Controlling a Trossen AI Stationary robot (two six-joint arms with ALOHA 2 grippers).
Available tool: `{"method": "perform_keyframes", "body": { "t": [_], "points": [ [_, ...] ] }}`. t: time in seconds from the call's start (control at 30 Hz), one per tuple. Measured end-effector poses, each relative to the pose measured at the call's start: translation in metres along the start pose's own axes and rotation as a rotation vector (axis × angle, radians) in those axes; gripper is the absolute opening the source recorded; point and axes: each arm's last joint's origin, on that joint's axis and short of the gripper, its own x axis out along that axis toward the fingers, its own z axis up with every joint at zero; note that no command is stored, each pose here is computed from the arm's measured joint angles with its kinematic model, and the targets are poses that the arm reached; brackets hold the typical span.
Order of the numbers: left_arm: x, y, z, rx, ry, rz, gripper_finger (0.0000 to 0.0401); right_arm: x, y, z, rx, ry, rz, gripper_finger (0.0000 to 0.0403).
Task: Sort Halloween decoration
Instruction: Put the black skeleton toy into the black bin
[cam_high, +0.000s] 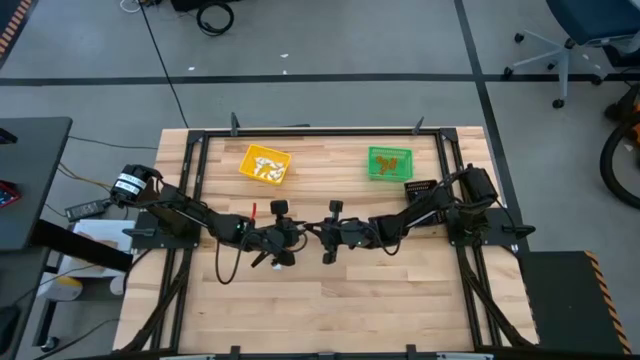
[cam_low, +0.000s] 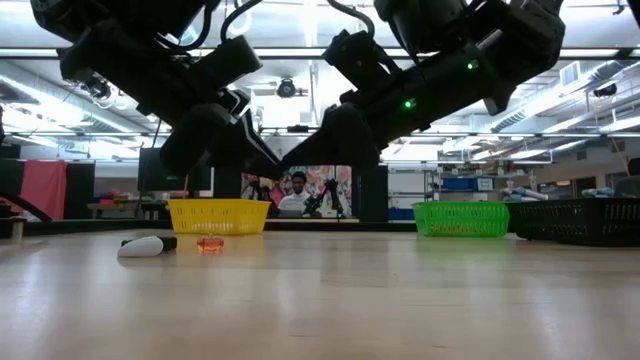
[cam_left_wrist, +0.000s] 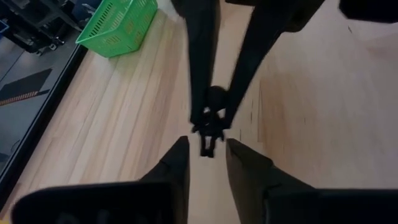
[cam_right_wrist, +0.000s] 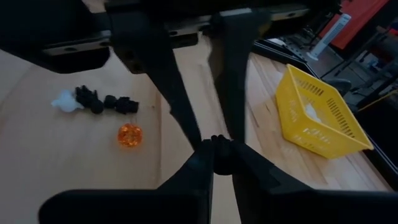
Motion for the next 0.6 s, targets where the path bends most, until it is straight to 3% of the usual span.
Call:
{"method": "perform_keyframes", "body": {
  "t": [0.2, 0.37, 0.5, 0.6],
  "points": [
    [0.0, 0.0, -0.003, 0.014, 0.025, -0.002, 0.01, -0.005, 0.003, 0.003, -0.012, 0.007, 0.006, 0.0046],
    [0.0, 0.0, -0.006, 0.033, 0.057, -0.004, 0.01, -0.023, 0.0, 0.007, -0.038, 0.134, -0.048, 0.0047],
    [0.0, 0.0, -0.007, 0.034, 0.059, -0.003, 0.01, -0.045, -0.014, 0.012, 0.059, 0.265, -0.055, 0.0047],
    [0.0, 0.0, -0.006, 0.035, 0.055, -0.002, 0.01, -0.062, -0.031, 0.01, 0.199, 0.401, -0.042, 0.0048]
  ]
}}
